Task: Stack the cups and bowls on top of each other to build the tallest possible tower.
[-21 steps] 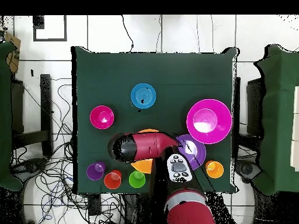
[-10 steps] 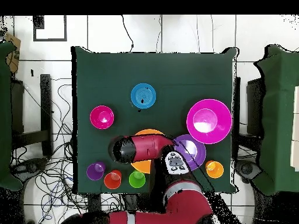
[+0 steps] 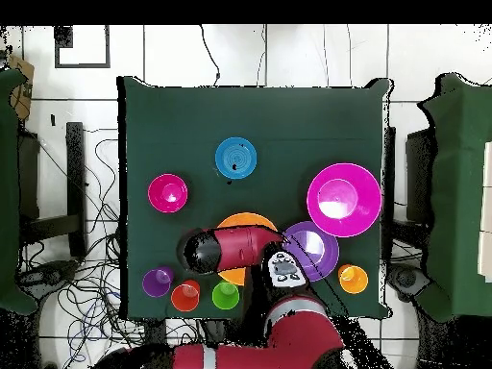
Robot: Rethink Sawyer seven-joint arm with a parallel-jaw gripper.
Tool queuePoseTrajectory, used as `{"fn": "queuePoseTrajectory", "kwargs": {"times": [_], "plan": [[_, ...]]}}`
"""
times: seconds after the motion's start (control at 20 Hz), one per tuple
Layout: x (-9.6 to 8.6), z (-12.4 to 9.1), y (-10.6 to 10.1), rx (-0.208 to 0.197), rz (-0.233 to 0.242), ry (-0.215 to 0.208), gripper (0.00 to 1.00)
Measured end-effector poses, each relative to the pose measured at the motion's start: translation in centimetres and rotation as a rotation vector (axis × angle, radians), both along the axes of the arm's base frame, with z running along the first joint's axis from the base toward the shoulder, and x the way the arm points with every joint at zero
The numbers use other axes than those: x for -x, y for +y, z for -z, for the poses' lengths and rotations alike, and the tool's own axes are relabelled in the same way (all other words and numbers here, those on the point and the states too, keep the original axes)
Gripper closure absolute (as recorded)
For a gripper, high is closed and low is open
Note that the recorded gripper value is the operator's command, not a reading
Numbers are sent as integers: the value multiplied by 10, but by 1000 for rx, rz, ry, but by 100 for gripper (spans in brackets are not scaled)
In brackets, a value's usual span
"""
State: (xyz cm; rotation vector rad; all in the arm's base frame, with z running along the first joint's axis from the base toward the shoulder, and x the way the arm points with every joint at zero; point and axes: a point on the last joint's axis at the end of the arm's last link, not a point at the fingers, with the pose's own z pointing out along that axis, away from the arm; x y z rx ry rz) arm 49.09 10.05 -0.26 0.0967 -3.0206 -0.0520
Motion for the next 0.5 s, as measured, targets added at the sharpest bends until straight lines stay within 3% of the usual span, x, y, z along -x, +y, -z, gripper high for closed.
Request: {"fn": "queuePoseTrajectory", "kwargs": {"times": [0.5], "plan": [[11,-13,-17,42,15,4,0]]}}
